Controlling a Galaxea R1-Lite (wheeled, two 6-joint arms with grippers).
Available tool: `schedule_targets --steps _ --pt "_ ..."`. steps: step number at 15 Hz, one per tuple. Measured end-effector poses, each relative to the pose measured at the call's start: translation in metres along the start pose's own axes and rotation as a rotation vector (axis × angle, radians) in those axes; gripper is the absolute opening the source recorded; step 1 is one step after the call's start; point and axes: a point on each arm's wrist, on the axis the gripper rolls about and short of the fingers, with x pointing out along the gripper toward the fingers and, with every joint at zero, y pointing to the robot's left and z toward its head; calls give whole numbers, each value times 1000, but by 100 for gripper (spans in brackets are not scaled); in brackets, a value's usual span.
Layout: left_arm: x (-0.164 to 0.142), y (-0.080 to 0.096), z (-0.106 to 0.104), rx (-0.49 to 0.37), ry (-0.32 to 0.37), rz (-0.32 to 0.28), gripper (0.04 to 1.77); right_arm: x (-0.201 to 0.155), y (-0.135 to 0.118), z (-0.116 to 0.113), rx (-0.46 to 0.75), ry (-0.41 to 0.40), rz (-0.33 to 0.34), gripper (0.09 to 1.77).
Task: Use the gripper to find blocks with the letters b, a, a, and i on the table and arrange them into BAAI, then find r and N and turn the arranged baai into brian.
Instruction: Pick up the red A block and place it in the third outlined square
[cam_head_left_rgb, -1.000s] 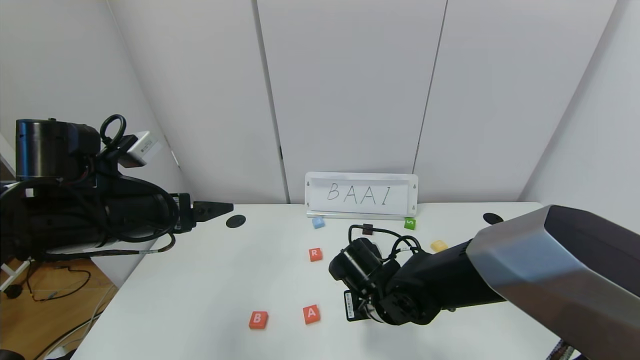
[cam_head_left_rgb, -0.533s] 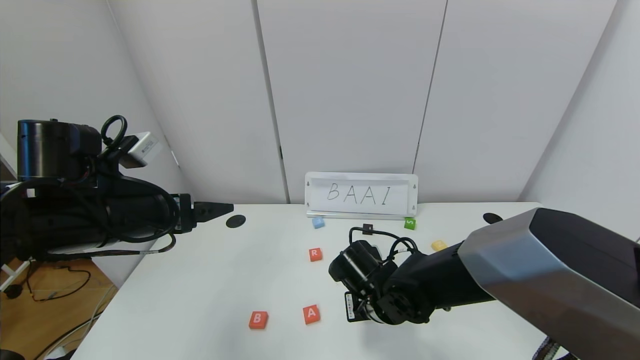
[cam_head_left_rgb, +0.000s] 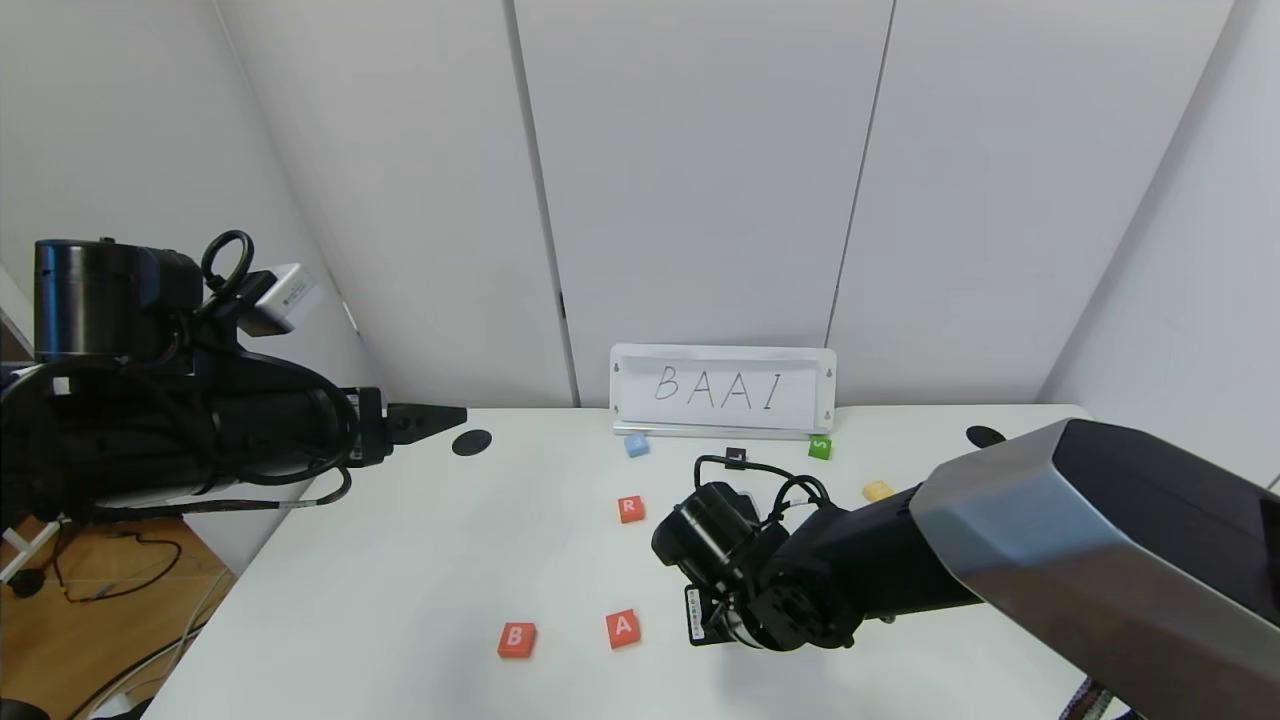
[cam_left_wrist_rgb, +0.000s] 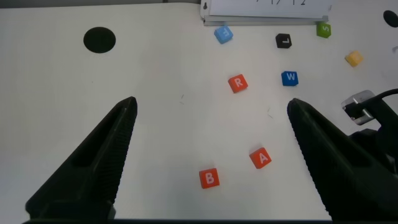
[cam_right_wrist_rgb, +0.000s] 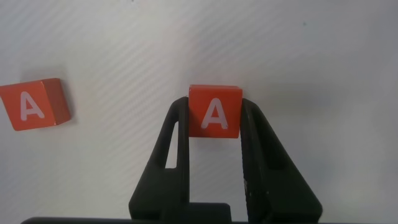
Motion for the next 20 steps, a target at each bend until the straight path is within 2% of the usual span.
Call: schedule_targets --steps 18,20 --pt "0 0 0 1 0 0 172 5 1 -3 -2 16 -10 54" --pt "0 0 0 1 0 0 172 5 1 -3 -2 16 -10 78"
